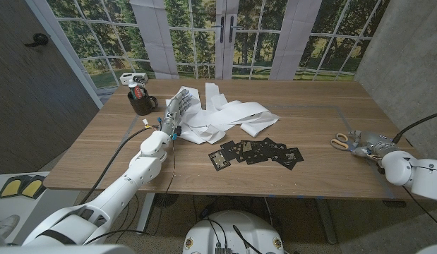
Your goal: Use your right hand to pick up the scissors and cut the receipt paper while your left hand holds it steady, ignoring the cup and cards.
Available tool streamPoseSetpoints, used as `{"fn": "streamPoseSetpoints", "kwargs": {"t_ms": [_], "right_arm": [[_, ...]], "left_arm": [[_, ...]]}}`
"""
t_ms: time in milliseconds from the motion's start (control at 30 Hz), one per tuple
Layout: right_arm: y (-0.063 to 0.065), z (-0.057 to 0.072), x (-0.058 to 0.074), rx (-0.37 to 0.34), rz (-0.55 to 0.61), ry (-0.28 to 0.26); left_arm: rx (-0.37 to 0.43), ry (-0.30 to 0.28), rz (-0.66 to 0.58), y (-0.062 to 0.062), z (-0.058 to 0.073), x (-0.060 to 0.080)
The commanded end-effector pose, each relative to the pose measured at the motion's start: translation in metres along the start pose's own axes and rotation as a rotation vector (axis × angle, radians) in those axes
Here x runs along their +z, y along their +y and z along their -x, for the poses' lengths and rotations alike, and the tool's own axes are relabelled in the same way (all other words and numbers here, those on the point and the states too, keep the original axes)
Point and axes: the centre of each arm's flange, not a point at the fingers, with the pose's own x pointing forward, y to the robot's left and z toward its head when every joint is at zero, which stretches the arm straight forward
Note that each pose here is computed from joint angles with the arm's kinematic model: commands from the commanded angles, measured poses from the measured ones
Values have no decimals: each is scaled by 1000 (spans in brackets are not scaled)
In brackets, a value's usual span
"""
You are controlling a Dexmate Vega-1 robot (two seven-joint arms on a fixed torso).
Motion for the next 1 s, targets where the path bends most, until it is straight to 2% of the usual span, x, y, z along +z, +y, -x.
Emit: {"fn": "streamPoseSetpoints", "kwargs": {"t_ms": [33, 267, 633, 833, 1000], "right_arm": [[-19, 5, 8, -65, -22, -30], [-28, 8, 16, -85, -20, -64], [-44, 13, 21, -113, -40, -90], [-56, 17, 28, -137, -92, -138], [-68, 20, 40, -154, -99, -185]], "left_arm": [[2, -4, 7, -1, 1, 0], [4, -8, 4, -1, 1, 0], [3, -7, 4, -2, -1, 1], [-2, -5, 3, -3, -2, 1], [-5, -8, 2, -4, -5, 3]]}}
